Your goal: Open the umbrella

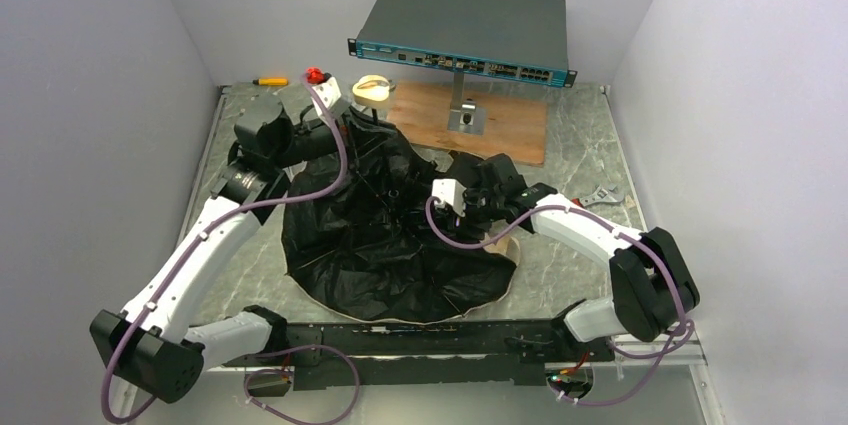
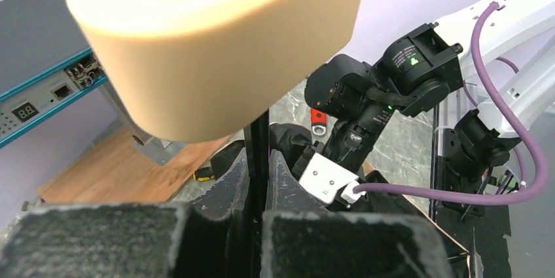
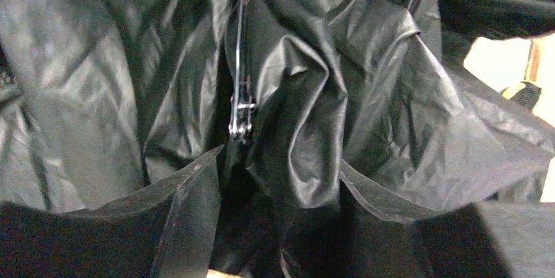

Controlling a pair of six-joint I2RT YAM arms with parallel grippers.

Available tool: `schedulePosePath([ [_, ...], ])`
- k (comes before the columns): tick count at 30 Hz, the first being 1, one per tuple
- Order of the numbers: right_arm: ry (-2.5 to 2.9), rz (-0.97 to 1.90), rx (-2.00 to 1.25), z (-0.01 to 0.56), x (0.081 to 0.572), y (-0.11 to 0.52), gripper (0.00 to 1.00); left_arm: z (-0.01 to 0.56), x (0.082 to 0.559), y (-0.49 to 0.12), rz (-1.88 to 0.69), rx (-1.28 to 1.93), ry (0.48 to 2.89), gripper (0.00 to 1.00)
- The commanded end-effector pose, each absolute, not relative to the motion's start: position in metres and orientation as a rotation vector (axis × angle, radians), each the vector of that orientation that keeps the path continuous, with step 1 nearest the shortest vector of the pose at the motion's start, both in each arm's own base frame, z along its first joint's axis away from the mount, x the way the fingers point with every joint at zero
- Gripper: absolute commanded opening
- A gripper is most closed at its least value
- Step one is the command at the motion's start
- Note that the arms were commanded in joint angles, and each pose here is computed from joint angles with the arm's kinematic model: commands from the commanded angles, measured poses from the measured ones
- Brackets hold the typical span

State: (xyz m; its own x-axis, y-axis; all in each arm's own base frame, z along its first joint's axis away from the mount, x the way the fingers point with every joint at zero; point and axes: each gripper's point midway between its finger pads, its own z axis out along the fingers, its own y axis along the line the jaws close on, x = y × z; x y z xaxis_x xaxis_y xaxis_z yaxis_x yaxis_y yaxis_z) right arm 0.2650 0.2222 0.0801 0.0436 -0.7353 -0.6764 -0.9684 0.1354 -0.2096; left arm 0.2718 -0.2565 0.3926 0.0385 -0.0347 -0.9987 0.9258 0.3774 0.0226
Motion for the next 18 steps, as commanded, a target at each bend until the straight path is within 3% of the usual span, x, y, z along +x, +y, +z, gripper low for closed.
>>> schedulePosePath([
  [1, 1.825, 0.412, -1.816, 0.054, 0.236, 0.189, 0.58, 0.445, 0.251, -0.240, -0.853, 0.942, 1.133, 0.00],
  [5, 1.871, 0.456, -1.845, 0.059, 0.227, 0.177, 0.70, 0.435, 0.246, -0.247, -0.894, 0.989, 1.117, 0.00],
  [9, 1.760, 0.575, -1.631, 0.137, 0.244, 0.213, 0.86, 0.410, 0.245, -0.260, -0.900, 1.048, 1.107, 0.00],
  [12, 1.655, 0.688, -1.492, 0.194, 0.247, 0.238, 0.88, 0.401, 0.245, -0.269, -0.909, 1.067, 1.099, 0.00],
  [15, 1.561, 0.739, -1.398, 0.231, 0.251, 0.254, 0.86, 0.403, 0.247, -0.275, -0.923, 1.071, 1.097, 0.00],
  [16, 1.530, 0.738, -1.385, 0.237, 0.253, 0.257, 0.79, 0.404, 0.248, -0.276, -0.925, 1.073, 1.092, 0.00],
  [18, 1.497, 0.722, -1.375, 0.240, 0.257, 0.265, 0.57, 0.408, 0.248, -0.278, -0.935, 1.071, 1.086, 0.00],
])
